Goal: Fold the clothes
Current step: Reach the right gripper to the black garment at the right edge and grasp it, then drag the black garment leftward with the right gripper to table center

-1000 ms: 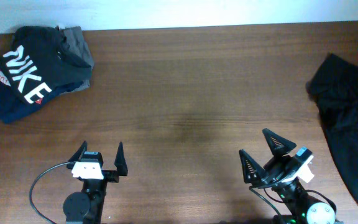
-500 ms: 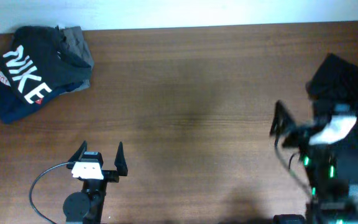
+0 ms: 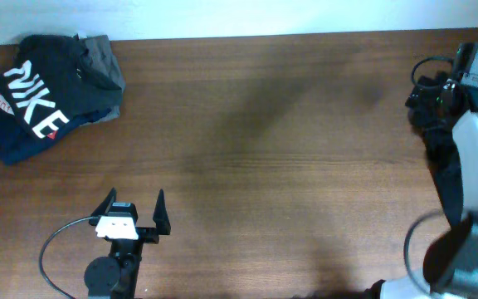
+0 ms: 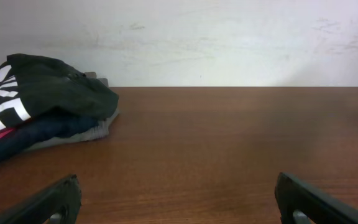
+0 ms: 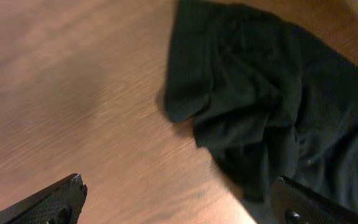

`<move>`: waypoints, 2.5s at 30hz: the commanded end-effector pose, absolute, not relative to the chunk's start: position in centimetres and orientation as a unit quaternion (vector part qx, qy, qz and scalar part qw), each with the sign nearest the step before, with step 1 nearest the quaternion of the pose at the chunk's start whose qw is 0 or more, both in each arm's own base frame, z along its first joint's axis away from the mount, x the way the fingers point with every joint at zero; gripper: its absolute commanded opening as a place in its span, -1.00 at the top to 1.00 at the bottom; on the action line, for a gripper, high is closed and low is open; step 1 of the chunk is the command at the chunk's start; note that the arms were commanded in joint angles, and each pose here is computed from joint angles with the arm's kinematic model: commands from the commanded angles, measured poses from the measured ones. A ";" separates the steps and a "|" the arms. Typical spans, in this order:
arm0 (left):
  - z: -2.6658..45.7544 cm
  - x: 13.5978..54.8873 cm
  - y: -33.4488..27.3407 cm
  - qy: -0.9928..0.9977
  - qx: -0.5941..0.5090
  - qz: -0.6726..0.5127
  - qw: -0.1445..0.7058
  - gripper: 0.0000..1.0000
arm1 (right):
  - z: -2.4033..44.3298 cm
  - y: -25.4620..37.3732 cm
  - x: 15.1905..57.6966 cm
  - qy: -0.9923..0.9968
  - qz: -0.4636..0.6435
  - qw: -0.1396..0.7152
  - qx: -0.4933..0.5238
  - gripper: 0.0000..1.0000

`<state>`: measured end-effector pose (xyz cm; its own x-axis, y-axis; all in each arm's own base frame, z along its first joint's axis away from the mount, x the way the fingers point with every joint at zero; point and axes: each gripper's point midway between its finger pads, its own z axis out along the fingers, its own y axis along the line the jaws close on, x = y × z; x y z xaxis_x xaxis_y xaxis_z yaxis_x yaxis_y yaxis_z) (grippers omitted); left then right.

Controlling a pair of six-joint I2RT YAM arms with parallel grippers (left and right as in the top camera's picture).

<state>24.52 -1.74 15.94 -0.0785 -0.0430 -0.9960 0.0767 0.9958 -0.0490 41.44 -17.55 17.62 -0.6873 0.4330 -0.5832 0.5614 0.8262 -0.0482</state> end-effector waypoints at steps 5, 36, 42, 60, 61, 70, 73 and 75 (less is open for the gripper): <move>15.7 24.5 -1.5 0.734 0.005 -0.042 0.678 -0.98 | 11.9 -24.4 42.4 0.899 -0.140 0.258 0.326 -0.98; 15.7 24.5 -1.5 0.734 0.005 -0.042 0.678 -0.98 | 2.6 -24.8 44.0 0.915 -0.110 0.212 0.325 0.40; 15.7 24.5 -1.5 0.734 0.005 -0.042 0.678 -0.98 | 4.6 -24.6 43.9 0.913 -0.108 0.221 0.326 0.92; 15.7 24.5 -1.5 0.734 0.005 -0.042 0.678 -0.98 | 15.0 -1.7 47.8 0.927 0.228 0.275 0.117 0.92; 15.7 24.5 -1.5 0.734 0.005 -0.042 0.678 -0.98 | 14.9 0.3 47.6 0.930 0.234 0.266 0.099 0.92; 15.7 24.5 -1.5 0.734 0.005 -0.042 0.678 -0.98 | 14.9 22.8 42.6 0.926 0.283 0.216 -0.123 0.61; 15.7 24.5 -1.5 0.734 0.005 -0.042 0.678 -0.98 | 15.5 26.6 41.5 0.918 0.295 0.223 -0.145 0.60; 15.7 24.5 -1.5 0.734 0.005 -0.042 0.678 -0.98 | 15.9 28.2 40.9 0.911 0.301 0.229 -0.163 0.48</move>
<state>24.52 -1.73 15.94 -0.0785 -0.0430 -0.9960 0.0764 0.9959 -0.0490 41.21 26.65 15.17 -0.8515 -0.1616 -0.4987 -0.4231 0.7736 0.4718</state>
